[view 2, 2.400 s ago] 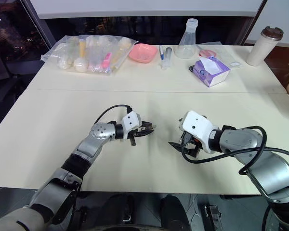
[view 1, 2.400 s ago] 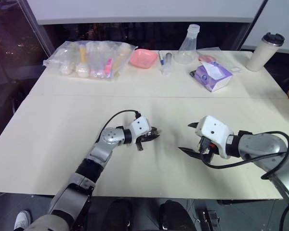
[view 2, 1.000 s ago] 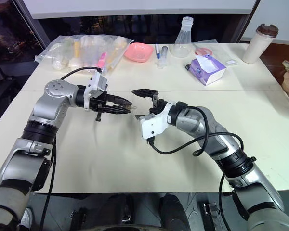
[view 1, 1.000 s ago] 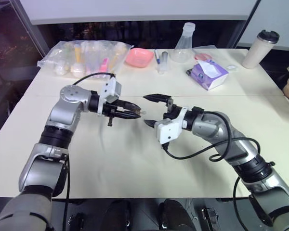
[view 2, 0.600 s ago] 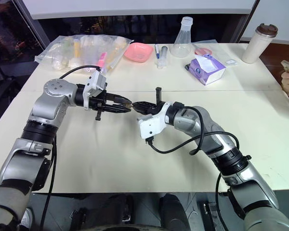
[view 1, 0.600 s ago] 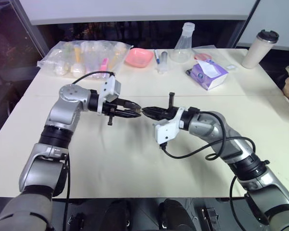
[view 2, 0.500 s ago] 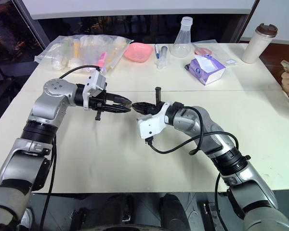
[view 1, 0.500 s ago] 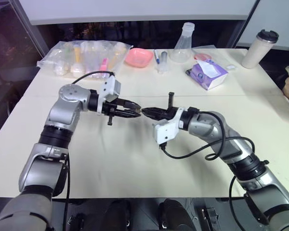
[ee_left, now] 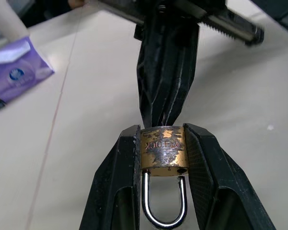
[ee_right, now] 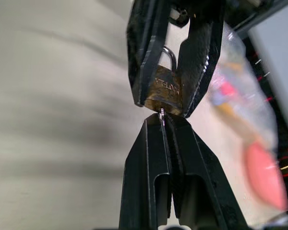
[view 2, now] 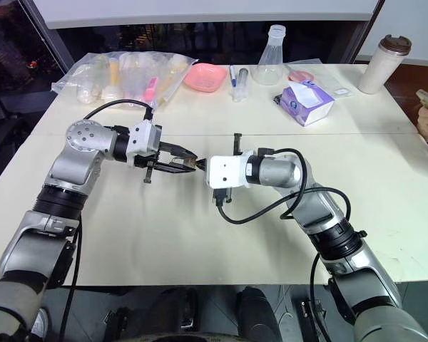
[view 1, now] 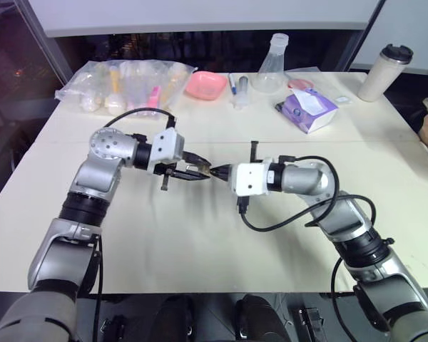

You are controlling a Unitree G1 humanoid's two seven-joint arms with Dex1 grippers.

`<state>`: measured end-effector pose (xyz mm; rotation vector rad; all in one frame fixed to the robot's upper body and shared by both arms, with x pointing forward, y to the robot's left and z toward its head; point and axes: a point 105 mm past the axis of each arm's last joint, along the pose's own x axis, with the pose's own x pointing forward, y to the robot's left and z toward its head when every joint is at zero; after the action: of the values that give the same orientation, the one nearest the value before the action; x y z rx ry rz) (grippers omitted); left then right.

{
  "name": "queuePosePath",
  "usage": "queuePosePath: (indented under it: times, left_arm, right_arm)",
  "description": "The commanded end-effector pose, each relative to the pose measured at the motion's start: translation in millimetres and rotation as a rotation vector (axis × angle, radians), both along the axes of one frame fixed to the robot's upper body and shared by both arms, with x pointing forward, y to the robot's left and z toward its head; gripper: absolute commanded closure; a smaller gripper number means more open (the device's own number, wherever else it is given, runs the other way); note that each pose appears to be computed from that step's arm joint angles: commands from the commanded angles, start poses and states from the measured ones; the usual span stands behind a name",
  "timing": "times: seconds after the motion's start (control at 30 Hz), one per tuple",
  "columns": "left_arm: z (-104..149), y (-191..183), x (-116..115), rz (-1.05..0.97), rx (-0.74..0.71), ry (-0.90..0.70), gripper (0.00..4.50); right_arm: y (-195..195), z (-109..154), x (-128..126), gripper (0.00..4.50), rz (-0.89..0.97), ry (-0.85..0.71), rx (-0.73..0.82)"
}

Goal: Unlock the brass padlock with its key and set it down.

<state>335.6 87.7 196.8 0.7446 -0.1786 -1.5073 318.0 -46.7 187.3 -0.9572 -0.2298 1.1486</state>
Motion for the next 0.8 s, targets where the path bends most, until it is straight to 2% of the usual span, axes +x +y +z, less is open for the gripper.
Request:
queuePosePath:
  times: [0.03,0.17,0.3,0.37,0.43,0.53,0.77,0.8]
  left_arm:
    - [11,-5,-4,-0.037,-0.015,-0.113,3.75]
    - [9,-4,-4,-0.035,-0.014,-0.089,3.75]
    - [11,-1,-5,-0.025,-0.042,0.021,3.75]
    - [11,5,-12,-0.059,-0.014,0.099,3.75]
    - [14,7,-16,-0.073,-0.014,0.157,3.75]
    - [16,8,-14,-0.069,-0.019,0.181,3.75]
    - [17,7,-13,-0.073,-0.029,0.200,3.75]
    - [18,6,-13,-0.074,-0.031,0.200,3.75]
  right_arm:
    - [4,10,-8,4.43,0.028,0.088,0.039]
    - [6,22,-3,4.43,0.006,-0.007,0.052]
    - [7,24,-4,4.43,0.042,-0.265,-0.037]
    - [7,23,-10,4.43,0.121,-0.543,-0.134]
    - [5,19,-17,4.43,0.195,-0.682,-0.168]
    - [1,18,-19,3.62,0.215,-0.715,-0.121]
    - [1,23,-19,0.05,0.240,-0.786,-0.097]
    - [2,22,-19,0.05,0.247,-0.784,-0.097]
